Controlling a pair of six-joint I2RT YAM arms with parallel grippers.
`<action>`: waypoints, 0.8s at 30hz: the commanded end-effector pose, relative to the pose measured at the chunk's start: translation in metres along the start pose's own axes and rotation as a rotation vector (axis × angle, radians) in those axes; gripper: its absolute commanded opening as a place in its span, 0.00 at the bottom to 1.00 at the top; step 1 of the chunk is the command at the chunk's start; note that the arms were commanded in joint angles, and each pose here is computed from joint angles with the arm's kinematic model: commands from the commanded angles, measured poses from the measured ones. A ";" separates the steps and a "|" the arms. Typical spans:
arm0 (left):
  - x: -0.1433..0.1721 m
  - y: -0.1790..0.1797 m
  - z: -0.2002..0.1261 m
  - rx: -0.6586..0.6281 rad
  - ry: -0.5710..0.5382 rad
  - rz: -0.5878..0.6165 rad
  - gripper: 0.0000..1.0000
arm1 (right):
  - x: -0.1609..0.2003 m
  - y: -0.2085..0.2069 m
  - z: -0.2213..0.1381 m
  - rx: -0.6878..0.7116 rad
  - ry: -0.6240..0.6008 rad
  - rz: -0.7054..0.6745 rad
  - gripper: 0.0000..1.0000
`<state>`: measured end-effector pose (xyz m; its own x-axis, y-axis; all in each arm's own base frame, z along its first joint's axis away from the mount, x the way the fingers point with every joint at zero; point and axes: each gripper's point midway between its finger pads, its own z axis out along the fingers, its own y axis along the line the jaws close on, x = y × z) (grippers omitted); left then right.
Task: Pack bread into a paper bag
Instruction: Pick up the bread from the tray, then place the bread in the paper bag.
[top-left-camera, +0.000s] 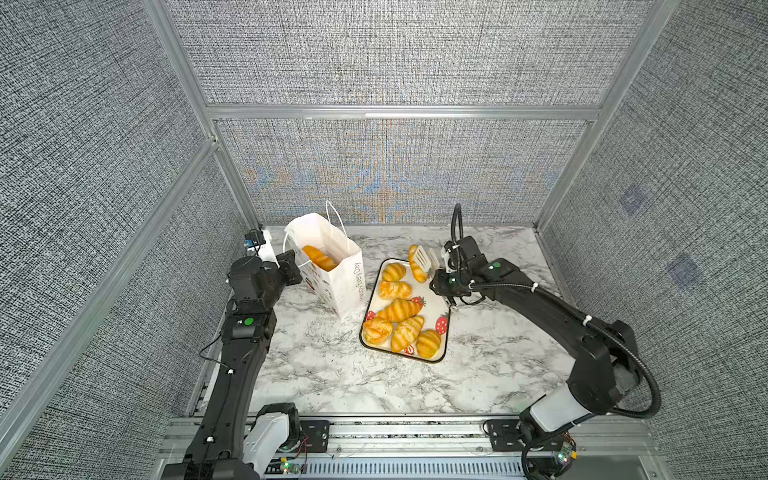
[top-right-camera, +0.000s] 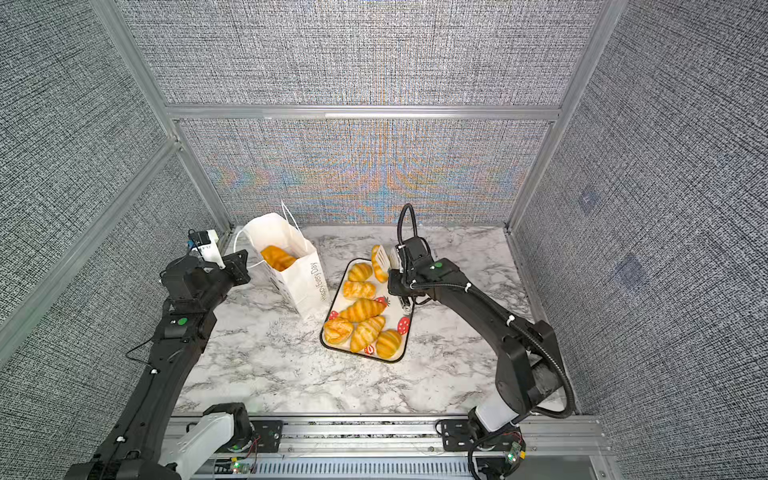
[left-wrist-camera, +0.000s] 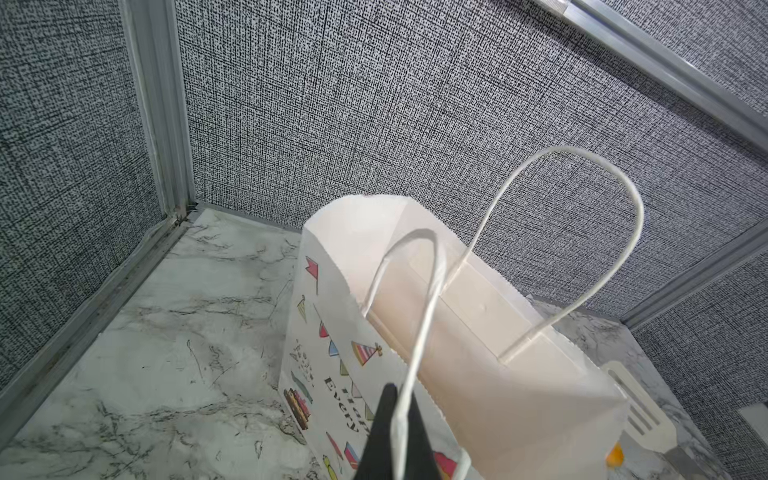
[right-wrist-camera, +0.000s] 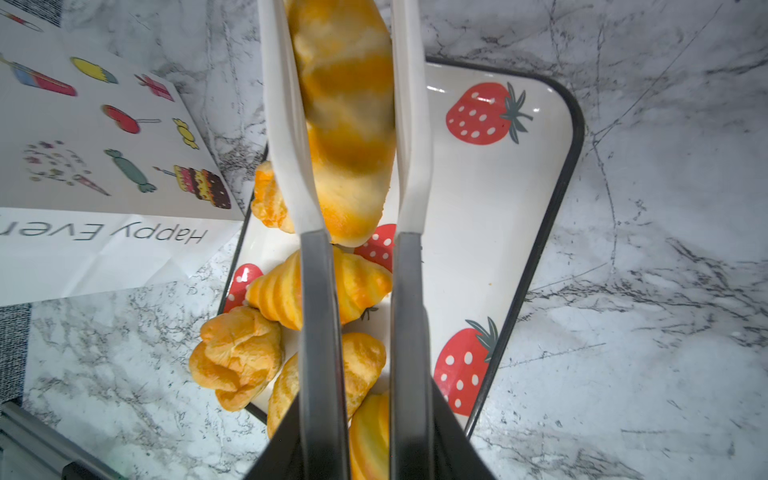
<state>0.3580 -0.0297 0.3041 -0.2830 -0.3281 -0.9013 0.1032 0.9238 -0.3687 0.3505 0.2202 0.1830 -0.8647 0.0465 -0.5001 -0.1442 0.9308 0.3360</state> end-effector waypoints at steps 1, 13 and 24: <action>-0.005 -0.004 -0.001 0.022 -0.020 0.022 0.00 | -0.012 0.014 -0.022 -0.040 -0.055 -0.018 0.34; 0.000 -0.005 -0.003 0.024 -0.009 0.024 0.00 | -0.039 0.081 -0.102 -0.191 -0.225 -0.173 0.34; 0.004 -0.004 -0.006 0.023 -0.016 0.032 0.00 | -0.043 0.152 -0.143 -0.309 -0.302 -0.331 0.34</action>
<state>0.3505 -0.0318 0.2997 -0.2789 -0.3098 -0.9090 0.1147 0.9290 -0.3518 0.2990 0.3007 0.3595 -0.6130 -0.0668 -0.7872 -0.5311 0.7726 0.3480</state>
